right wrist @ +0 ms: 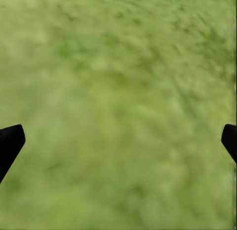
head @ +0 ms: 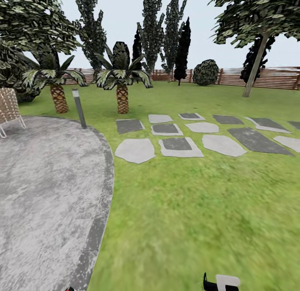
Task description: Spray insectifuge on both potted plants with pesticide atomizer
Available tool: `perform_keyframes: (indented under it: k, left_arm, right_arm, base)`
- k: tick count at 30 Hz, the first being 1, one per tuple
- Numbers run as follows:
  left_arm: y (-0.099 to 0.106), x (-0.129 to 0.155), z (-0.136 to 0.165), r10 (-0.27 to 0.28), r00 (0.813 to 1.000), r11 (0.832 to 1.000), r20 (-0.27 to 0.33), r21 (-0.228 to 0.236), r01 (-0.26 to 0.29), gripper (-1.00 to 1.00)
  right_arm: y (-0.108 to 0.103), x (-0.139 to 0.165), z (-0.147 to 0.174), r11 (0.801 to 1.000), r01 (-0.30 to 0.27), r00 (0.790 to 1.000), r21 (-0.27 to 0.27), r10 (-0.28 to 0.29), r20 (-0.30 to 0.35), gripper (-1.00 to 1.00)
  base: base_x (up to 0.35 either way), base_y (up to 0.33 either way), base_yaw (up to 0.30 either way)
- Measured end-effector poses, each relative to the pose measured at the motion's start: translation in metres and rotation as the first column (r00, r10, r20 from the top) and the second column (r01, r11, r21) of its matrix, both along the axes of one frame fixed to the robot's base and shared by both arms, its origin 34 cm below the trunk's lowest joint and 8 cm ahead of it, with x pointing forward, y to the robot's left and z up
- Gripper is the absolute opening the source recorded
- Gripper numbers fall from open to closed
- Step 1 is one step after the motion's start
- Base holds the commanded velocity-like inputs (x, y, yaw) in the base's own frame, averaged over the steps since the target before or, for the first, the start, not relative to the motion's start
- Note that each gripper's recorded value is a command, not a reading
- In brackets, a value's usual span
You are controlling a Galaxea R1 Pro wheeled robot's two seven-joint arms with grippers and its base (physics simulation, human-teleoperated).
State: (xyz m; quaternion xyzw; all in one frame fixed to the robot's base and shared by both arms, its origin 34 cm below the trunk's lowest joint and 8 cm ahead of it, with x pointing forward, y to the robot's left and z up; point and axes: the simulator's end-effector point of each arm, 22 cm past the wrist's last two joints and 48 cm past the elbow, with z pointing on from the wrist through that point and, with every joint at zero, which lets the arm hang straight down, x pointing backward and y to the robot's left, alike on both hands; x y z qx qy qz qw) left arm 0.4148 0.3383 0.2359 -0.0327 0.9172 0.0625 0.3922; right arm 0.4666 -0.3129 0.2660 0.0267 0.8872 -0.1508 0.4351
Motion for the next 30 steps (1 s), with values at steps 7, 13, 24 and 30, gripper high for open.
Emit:
perform_keyframes:
  k: [7, 13, 24, 30]
  left_arm:
    - [0.0002, -0.0002, -0.0002, 0.001, 1.0, 1.0, -0.001, 0.0, -0.001, -1.0]
    - [0.0016, -0.0004, -0.0001, 0.006, 1.0, 1.0, -0.001, 0.0, -0.006, -1.0]
    - [0.0037, -0.0004, 0.0002, 0.011, 1.0, 1.0, 0.0, 0.001, -0.011, -1.0]
    - [0.0036, -0.001, -0.0001, 0.011, 1.0, 1.0, -0.002, 0.001, -0.011, -1.0]
  right_arm:
    - [0.0, 0.0, 0.0, 1.0, 0.0, 1.0, 0.0, 0.0, 0.0, 1.0]
    - [0.0001, 0.0, 0.0, 1.0, 0.0, 1.0, 0.0, 0.0, 0.0, 1.0]
    - [0.0001, 0.0, 0.0, 1.0, 0.0, 1.0, 0.0, 0.0, 0.0, 1.0]
    - [0.0001, 0.0, 0.0, 1.0, 0.0, 1.0, 0.0, 0.0, 0.0, 1.0]
  base:
    - [0.314, -0.097, -0.3]
    - [0.315, -0.091, -0.3]
    - [0.334, -0.006, -0.3]
    - [0.338, 0.0, -0.3]
